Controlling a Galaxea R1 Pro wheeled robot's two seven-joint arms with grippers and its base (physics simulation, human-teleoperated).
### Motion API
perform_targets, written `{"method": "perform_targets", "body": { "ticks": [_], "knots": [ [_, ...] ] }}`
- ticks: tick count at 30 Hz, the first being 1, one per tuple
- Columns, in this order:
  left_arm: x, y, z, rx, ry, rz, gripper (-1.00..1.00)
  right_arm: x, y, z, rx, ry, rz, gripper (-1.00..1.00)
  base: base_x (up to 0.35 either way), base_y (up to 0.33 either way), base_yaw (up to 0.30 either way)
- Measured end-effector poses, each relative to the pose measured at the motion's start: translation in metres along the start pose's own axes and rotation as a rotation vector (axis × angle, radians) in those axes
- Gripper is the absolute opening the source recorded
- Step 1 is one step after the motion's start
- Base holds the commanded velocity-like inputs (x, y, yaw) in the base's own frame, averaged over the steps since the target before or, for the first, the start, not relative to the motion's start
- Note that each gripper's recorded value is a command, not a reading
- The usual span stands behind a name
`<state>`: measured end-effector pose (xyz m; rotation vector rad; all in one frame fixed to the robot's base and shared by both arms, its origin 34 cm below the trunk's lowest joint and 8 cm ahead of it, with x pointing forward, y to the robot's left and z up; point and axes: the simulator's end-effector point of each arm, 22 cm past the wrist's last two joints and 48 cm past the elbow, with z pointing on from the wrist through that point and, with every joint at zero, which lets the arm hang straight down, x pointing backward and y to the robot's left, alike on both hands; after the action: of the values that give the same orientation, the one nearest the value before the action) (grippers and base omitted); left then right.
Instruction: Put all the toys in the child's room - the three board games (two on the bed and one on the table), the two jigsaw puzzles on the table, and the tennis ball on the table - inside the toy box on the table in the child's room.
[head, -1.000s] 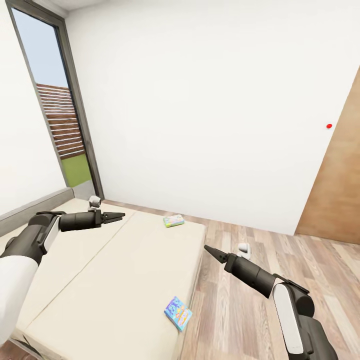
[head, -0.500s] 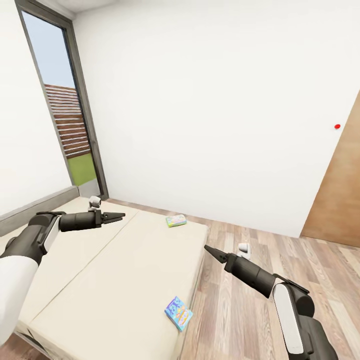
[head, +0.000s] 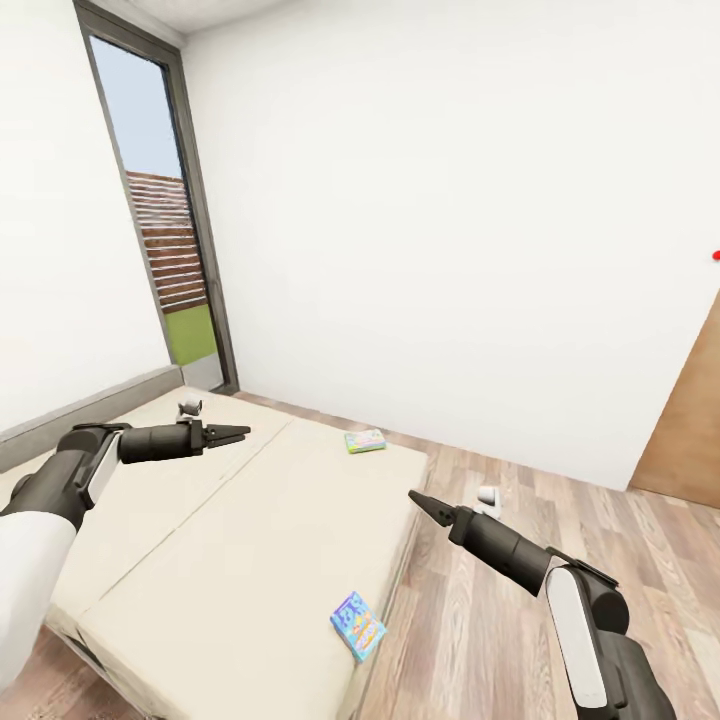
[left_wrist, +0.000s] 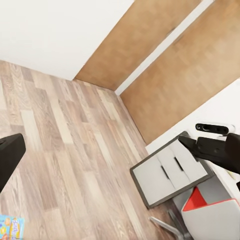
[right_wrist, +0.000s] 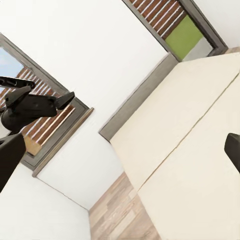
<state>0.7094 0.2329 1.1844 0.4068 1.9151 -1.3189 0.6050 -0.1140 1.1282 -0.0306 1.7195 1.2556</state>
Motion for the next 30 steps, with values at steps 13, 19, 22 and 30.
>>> {"method": "perform_targets", "body": {
  "ticks": [13, 19, 22, 30],
  "knots": [
    [0.0002, 0.0002, 0.0000, -0.001, 0.000, -0.001, 1.00, -0.0001, -0.0001, -0.0003, 0.001, 0.000, 0.000, 1.00, 0.009, -0.091, 0.232],
    [0.0004, -0.0001, 0.0001, 0.001, 0.000, -0.001, 1.00, -0.0002, 0.0000, -0.0004, 0.000, 0.000, 0.000, 1.00, 0.012, -0.043, 0.024],
    [0.0003, 0.0000, 0.0001, 0.001, 0.000, -0.001, 1.00, -0.0002, 0.0000, -0.0004, -0.001, -0.001, 0.000, 1.00, 0.003, -0.011, 0.006],
    [0.0003, 0.0000, 0.0000, 0.000, 0.000, -0.001, 1.00, 0.0000, 0.0006, -0.0001, -0.002, 0.000, -0.001, 1.00, 0.026, -0.107, 0.084]
  ]
}}
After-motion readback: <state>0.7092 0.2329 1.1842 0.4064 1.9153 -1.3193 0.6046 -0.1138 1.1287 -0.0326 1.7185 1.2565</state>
